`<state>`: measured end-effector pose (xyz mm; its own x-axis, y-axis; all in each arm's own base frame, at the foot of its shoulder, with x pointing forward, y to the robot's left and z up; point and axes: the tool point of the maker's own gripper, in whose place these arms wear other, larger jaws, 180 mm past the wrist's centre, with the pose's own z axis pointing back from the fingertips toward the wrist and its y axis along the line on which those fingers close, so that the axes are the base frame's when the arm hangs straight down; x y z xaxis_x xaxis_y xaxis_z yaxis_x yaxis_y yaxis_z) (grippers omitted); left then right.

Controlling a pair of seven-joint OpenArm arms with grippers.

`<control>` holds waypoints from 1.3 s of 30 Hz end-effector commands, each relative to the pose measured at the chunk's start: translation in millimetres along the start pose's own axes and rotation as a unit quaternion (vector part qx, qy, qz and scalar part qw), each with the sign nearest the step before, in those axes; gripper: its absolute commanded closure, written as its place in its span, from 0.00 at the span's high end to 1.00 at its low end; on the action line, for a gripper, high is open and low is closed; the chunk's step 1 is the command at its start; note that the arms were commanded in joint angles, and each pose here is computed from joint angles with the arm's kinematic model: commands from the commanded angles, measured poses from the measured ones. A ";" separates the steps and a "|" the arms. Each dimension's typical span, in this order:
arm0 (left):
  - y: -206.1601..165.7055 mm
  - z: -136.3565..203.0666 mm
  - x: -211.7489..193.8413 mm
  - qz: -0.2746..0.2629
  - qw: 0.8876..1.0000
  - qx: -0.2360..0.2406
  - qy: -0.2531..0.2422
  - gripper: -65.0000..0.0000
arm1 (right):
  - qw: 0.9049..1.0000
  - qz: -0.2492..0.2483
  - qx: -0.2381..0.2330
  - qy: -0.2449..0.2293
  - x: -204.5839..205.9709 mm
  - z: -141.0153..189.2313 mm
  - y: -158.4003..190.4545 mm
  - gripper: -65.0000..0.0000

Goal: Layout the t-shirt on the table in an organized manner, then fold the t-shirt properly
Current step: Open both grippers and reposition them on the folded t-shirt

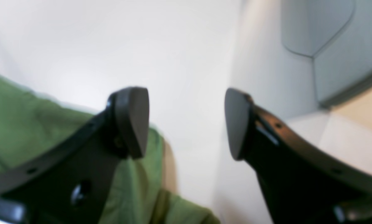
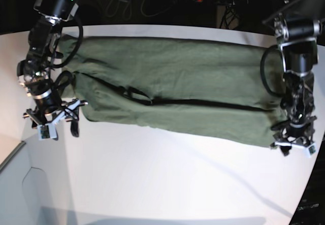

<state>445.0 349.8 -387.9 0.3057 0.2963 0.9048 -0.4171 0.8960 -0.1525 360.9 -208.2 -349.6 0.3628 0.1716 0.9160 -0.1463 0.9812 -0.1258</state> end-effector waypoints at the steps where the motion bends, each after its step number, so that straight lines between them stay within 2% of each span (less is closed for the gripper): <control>1: 0.9 -9.3 20.9 -0.005 1.000 0.010 -0.016 0.54 | 1.000 0.005 0.000 -0.020 14.4 -0.4 -3.4 0.59; 6: -15.6 -25.8 -0.3 -0.042 0.998 0.014 0.043 0.54 | 1.000 0.010 0.008 -0.022 18.1 -3.4 2.2 0.59; 13: -27.3 -22.0 -30.4 -0.084 0.993 0.006 0.077 0.54 | 1.000 0.009 0.009 -0.019 14.5 -2.2 3.5 0.59; 18: -10.9 -9.9 -64.4 -0.094 0.990 0.015 0.105 0.54 | 1.000 0.010 0.009 -0.018 14.0 -2.2 2.5 0.59; 24: -0.5 -2.3 -82.7 -0.099 0.987 0.020 0.124 0.53 | 1.000 0.010 0.009 -0.018 14.0 -2.2 2.5 0.59; 26: -0.1 -1.4 -86.2 -0.099 0.987 0.019 0.129 0.47 | 1.000 0.009 0.009 -0.017 13.5 -2.3 2.6 0.59; 31: 2.8 2.6 -99.6 -0.096 0.985 0.022 0.145 0.06 | 1.000 -0.010 0.020 0.006 -4.8 -13.7 6.8 0.59; 32: 2.8 2.7 -99.8 -0.096 0.984 0.022 0.145 0.00 | 0.999 -0.017 0.024 0.013 -8.9 -19.4 8.5 0.59; 39: 1.6 2.8 -100.6 -0.096 0.984 0.020 0.147 0.00 | 0.997 -0.048 0.043 0.043 -25.3 -47.8 9.9 0.59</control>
<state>417.1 316.7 -472.3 0.5733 0.1997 0.7947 -0.3510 0.9362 0.0180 379.9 -199.1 -413.6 0.5223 0.0952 0.8474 -0.1768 0.9842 -0.0015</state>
